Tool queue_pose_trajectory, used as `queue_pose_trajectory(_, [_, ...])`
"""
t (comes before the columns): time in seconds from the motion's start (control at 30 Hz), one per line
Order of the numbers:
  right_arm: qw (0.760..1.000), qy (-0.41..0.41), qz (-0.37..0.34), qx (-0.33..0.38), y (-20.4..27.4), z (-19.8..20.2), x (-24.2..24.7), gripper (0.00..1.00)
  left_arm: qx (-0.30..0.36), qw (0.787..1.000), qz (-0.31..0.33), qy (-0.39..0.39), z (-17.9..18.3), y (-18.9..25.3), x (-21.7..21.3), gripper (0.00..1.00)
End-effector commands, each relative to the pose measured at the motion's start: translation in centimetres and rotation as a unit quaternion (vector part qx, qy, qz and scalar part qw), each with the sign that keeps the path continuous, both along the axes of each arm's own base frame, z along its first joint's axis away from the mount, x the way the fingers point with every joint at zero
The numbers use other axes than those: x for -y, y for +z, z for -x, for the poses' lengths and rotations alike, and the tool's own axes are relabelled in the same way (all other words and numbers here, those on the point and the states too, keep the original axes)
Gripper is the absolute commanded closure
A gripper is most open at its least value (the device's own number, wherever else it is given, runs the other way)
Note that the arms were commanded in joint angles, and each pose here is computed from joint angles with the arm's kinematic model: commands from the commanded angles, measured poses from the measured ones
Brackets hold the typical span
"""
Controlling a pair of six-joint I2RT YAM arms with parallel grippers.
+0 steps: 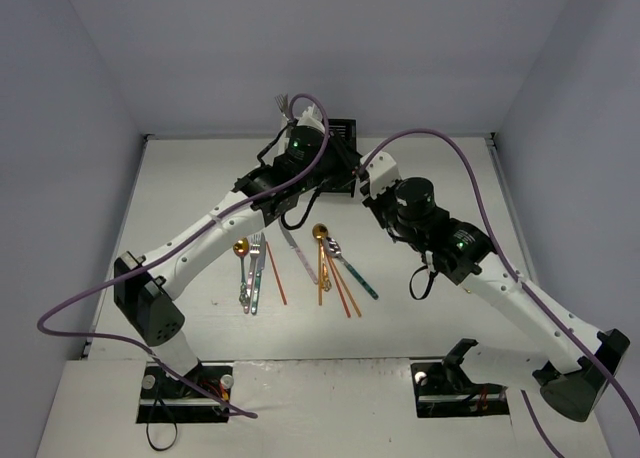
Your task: Sort the eating utensils into containers
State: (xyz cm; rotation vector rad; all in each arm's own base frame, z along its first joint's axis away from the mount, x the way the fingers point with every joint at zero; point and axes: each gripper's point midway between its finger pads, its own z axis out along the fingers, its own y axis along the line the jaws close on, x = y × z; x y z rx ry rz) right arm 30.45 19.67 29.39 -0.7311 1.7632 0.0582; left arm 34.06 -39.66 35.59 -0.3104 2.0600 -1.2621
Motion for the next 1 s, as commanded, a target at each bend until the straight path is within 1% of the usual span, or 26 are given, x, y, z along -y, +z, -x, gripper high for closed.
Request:
queue_pose_trajectory(0.0, [0.999,0.014,-0.029,0.039,2.5,-0.1,-1.2,0.81,0.047,0.996,0.072,0.015,0.4,5.2,-0.9,1.0])
queue_pose_trajectory(0.17, [0.999,0.015,-0.035,0.037,2.5,0.1,-1.3,0.67,0.06,0.994,0.09,0.033,0.2,5.6,-1.5,1.0])
queue_pose_trajectory(0.3, [0.998,0.016,-0.041,0.033,2.4,0.2,-1.3,0.61,0.068,0.993,0.089,0.042,0.3,5.5,-2.2,1.0])
queue_pose_trajectory(0.33, [0.998,0.015,-0.043,0.033,2.4,0.3,-1.3,0.6,0.079,0.991,0.099,0.044,0.2,6.1,-2.2,1.0])
queue_pose_trajectory(0.43, [0.998,0.011,-0.056,0.037,3.1,0.6,-0.9,0.57,0.097,0.989,0.097,0.049,0.0,6.2,-2.8,1.0])
queue_pose_trajectory(0.53, [0.996,0.001,-0.072,0.044,3.7,1.3,0.0,0.52,0.122,0.988,0.077,0.055,-0.5,5.8,-4.0,1.0])
queue_pose_trajectory(0.6, [0.995,-0.012,-0.082,0.047,3.9,1.8,0.9,0.46,0.142,0.986,0.063,0.058,-1.1,5.6,-5.3,1.0])
queue_pose_trajectory(0.63, [0.995,-0.018,-0.085,0.046,3.8,2.0,1.2,0.41,0.149,0.985,0.055,0.063,-1.7,5.6,-6.0,1.0])
queue_pose_trajectory(0.77, [0.992,-0.038,-0.113,0.05,4.6,2.9,2.6,0.25,0.208,0.976,0.004,0.069,-3.1,6.3,-8.7,1.0])
queue_pose_trajectory(0.8, [0.991,-0.041,-0.118,0.05,4.7,3.1,2.7,0.24,0.221,0.973,-0.007,0.07,-3.5,6.6,-9.3,1.0])
queue_pose_trajectory(0.83, [0.99,-0.046,-0.121,0.049,4.8,3.2,3.0,0.18,0.244,0.967,-0.025,0.066,-4.1,7.0,-10.2,1.0])
queue_pose_trajectory(0.87, [0.99,-0.053,-0.125,0.047,4.7,3.2,3.2,0.15,0.259,0.962,-0.039,0.073,-5.2,7.2,-11.3,1.0])
queue_pose_trajectory(0.9, [0.989,-0.055,-0.126,0.046,4.7,3.2,3.3,0.13,0.273,0.958,-0.049,0.079,-5.9,7.6,-12.2,1.0])
queue_pose_trajectory(0.97, [0.988,-0.063,-0.132,0.042,4.4,3.2,3.4,0.09,0.324,0.94,-0.069,0.086,-7.4,9.9,-13.7,1.0])
